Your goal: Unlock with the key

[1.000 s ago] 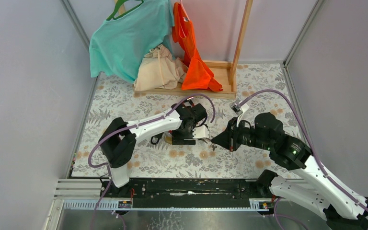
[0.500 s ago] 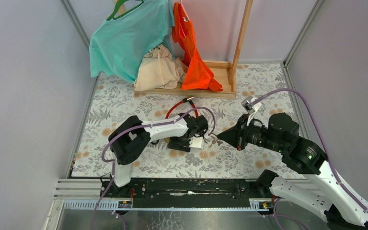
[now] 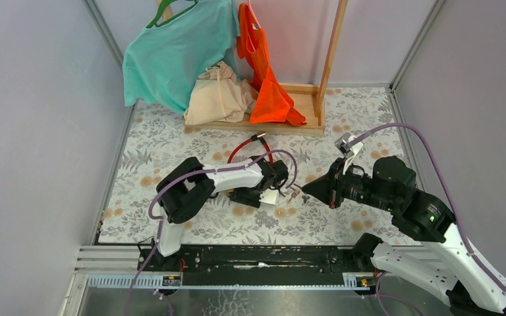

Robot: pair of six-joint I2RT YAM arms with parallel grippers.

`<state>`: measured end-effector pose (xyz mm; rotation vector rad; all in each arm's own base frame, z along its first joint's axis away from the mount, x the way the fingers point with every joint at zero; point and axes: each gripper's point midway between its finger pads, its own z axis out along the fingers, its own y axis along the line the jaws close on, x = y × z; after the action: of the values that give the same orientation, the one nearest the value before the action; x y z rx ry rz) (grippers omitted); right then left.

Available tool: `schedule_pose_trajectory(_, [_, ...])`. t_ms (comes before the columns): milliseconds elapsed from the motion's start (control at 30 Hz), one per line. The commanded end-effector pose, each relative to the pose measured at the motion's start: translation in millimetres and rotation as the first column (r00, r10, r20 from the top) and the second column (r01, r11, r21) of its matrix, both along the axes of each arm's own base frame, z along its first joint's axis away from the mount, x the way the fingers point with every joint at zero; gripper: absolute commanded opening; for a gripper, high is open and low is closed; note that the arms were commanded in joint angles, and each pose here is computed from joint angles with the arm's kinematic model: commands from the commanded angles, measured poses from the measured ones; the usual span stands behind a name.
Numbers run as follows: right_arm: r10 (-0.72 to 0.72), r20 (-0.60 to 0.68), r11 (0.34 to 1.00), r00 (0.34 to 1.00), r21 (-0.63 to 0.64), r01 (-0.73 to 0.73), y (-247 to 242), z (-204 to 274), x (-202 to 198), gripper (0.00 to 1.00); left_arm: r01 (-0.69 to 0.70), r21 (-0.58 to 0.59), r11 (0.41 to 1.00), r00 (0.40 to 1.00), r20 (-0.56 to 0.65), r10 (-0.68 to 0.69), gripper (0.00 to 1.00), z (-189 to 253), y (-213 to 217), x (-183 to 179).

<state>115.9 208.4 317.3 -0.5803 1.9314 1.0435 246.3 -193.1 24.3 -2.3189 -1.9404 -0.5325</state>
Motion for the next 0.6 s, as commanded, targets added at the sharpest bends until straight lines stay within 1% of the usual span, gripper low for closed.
schedule_pose_trajectory(0, [-0.019, 0.053, 0.999, 0.998, 0.031, 0.017, -2.2, 18.8, 4.1, 0.0, 0.028, 0.045, 0.999, 1.0, 0.007, -0.028, 0.72, 8.5, 0.0, 4.2])
schedule_pose_trajectory(167, [-0.017, 0.055, 0.999, 0.998, 0.032, 0.015, -2.3, 19.1, 3.6, 0.0, 0.035, 0.076, 0.997, 0.999, -0.01, -0.034, 0.76, 12.6, 2.0, 3.5])
schedule_pose_trajectory(433, [-0.022, 0.059, 0.999, 0.998, 0.032, 0.02, -5.7, 21.0, 1.8, 0.0, 0.028, 0.118, 0.993, 0.999, -0.05, -0.022, 0.76, 5.5, 10.1, -4.7])
schedule_pose_trajectory(567, [-0.021, 0.061, 0.999, 0.998, 0.033, 0.019, -5.8, 21.3, 1.6, 0.0, 0.019, 0.127, 0.992, 0.999, -0.041, -0.013, 0.76, 4.6, 11.4, -3.8])
